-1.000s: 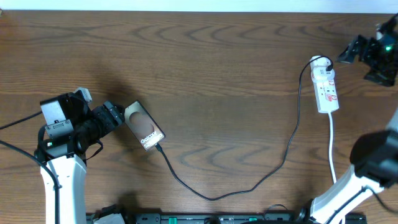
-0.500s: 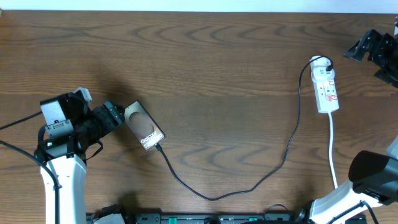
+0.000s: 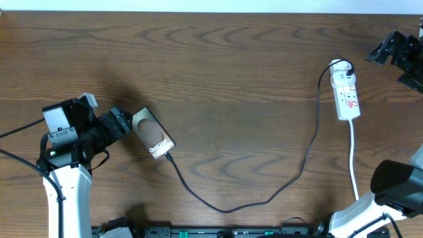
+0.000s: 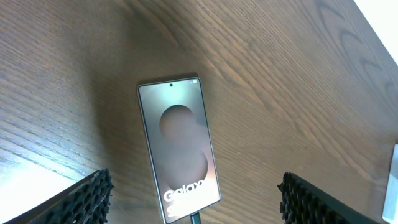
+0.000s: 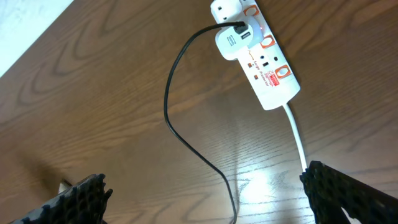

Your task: Plug charger to phone and switch on socket

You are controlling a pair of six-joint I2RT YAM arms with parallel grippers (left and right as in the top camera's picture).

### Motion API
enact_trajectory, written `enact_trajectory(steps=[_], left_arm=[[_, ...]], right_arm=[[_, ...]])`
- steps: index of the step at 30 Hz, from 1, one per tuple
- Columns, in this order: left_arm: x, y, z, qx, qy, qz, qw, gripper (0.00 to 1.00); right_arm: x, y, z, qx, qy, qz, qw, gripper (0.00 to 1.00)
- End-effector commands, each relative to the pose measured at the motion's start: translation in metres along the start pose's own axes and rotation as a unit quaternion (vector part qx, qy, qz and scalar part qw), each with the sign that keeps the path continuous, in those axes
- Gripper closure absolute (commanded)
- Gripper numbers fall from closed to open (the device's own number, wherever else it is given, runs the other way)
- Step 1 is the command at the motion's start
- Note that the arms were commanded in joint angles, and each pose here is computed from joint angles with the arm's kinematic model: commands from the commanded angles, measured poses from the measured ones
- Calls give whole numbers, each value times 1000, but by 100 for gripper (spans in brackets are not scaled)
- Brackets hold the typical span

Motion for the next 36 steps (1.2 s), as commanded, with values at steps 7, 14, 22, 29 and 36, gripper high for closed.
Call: enact_trajectory(steps=[7, 14, 22, 29, 36], left_arm=[[26, 8, -24, -96, 63, -114, 987, 15], [52, 5, -66, -169, 43, -303, 937, 16], [70, -17, -51, -143, -60, -465, 871, 16], [53, -44, -13, -126, -93, -535, 830, 16], [39, -51, 6, -139, -71, -501, 852, 16]], right_arm=[[4, -2, 5, 0, 4, -4, 1000, 1], [4, -2, 5, 0, 4, -4, 1000, 1], [4, -2, 5, 0, 4, -4, 1000, 1], [4, -2, 5, 0, 4, -4, 1000, 1], [4, -2, 5, 0, 4, -4, 1000, 1]])
Point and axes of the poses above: each gripper's point midway between its finger pads, its own x axis back along the fingers, its own z axis along the line the jaws close on, y = z × x, the point moved 6 cm from there along x, back along the fingers
